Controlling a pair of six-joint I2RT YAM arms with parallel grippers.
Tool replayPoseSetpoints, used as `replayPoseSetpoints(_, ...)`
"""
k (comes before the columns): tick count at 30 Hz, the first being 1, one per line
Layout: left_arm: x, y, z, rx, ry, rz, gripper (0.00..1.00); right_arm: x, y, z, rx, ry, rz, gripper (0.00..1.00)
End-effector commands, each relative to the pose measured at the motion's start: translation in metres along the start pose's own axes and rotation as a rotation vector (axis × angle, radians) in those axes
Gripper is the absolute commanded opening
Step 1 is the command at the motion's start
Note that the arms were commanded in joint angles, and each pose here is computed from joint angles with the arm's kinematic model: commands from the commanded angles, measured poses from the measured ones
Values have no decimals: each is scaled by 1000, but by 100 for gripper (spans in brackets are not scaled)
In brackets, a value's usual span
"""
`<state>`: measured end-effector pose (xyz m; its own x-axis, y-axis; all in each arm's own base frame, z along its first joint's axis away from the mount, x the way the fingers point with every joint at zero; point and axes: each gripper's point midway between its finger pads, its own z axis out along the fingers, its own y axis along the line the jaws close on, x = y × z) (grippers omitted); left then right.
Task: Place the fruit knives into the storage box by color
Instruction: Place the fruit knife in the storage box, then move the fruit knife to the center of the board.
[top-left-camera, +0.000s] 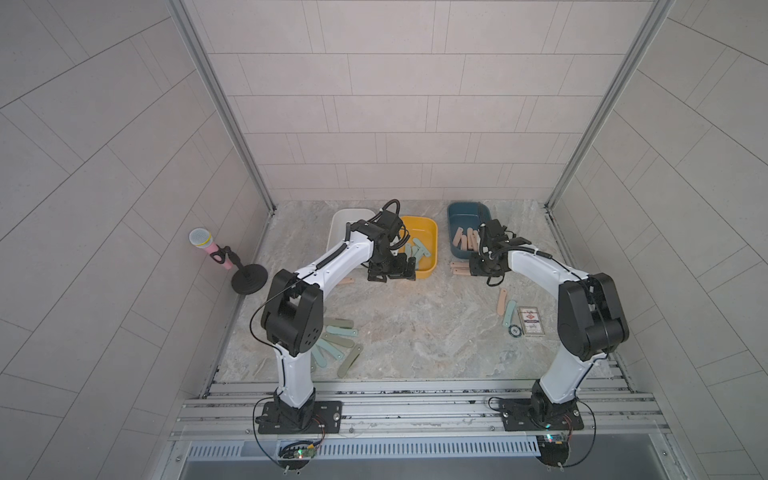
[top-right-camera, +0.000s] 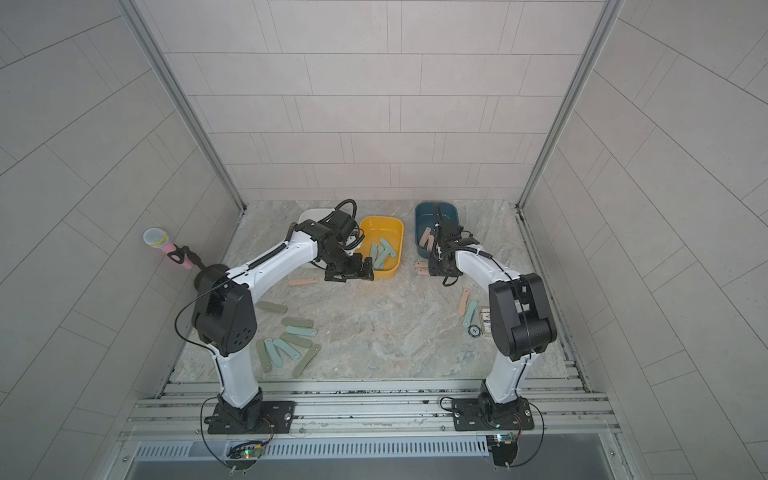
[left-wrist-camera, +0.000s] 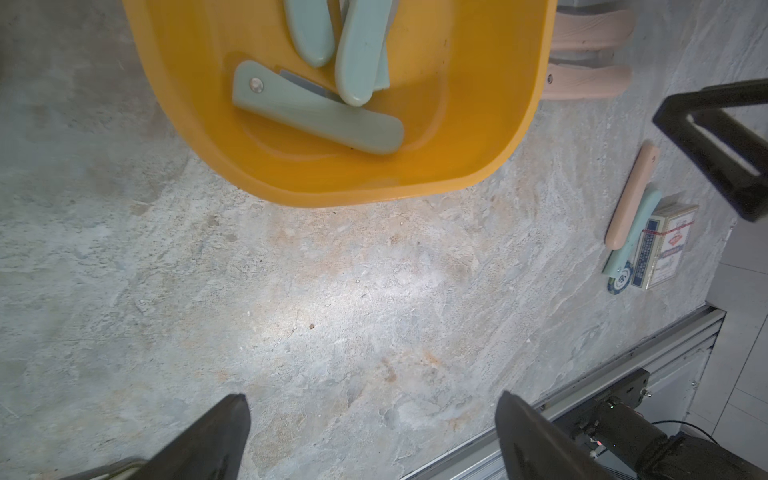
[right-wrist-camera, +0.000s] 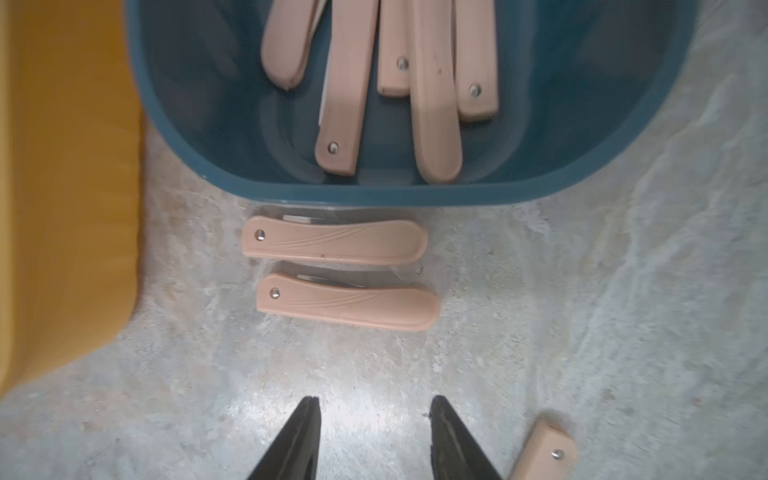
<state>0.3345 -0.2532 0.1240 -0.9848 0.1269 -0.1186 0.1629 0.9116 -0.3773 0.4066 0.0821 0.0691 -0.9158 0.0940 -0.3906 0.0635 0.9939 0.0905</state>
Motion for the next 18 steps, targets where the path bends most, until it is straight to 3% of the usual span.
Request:
replayPoseSetpoints(1, 4, -3, -8, 22, -16, 12, 100, -3, 1, 13, -2, 1, -59, 51)
replayPoseSetpoints(15, 13, -5, -3, 53, -1, 9, 100, -22, 1, 28, -1, 6, -117, 78)
replayPoseSetpoints(18, 14, -5, -5, 50, -5, 13, 100, -26, 2, 35, -18, 11, -109, 78)
